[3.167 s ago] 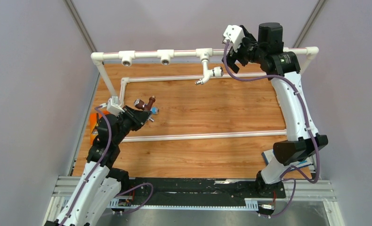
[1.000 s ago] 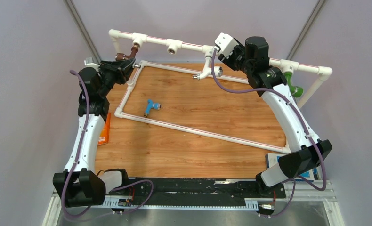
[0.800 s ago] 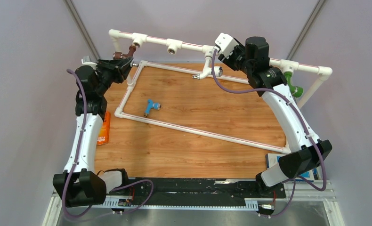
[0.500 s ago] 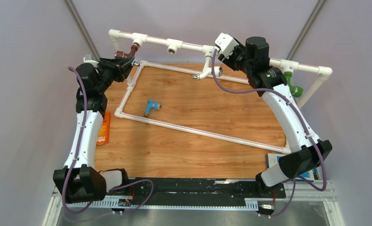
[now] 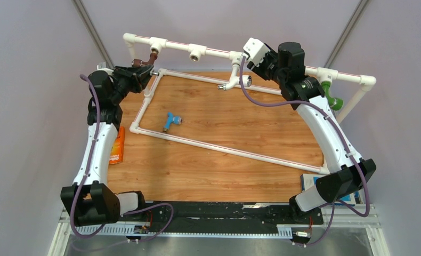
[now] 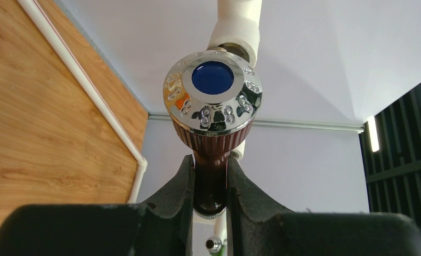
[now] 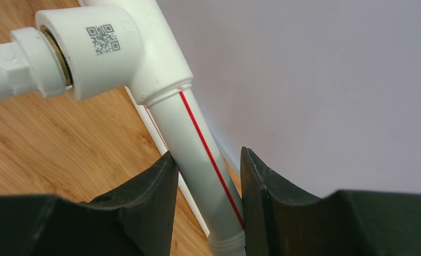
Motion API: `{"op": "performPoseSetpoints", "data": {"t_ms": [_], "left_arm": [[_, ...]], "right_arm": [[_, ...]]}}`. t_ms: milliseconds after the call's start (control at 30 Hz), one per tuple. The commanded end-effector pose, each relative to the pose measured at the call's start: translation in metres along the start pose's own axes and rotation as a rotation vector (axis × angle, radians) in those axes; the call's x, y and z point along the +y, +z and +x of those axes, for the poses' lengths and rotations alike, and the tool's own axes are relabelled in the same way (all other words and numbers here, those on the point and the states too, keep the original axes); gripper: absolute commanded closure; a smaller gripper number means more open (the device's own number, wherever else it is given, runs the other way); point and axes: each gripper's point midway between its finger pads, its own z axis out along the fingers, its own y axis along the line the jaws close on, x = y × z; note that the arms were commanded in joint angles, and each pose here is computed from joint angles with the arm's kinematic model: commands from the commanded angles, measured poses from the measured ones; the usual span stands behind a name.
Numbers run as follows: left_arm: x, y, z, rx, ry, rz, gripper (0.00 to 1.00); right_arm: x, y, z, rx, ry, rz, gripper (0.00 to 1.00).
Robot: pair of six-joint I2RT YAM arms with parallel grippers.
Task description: Install the water faucets
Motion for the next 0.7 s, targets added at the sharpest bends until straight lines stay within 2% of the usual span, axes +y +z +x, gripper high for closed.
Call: {"op": "performPoseSetpoints", "data": {"t_ms": [0, 667], "left_arm": [[-0.022, -0.002, 0.002, 0.019, 0.016, 0.077, 1.00], [-0.049, -0.011, 0.003, 0.006, 0.073, 0.113, 1.00]], "right_arm": [[0.026, -0.009, 0.013, 0.056, 0.151, -0.066, 1.00], [0.027, -0.010, 0.010, 0.045, 0.145, -0.070, 1.00]]}}
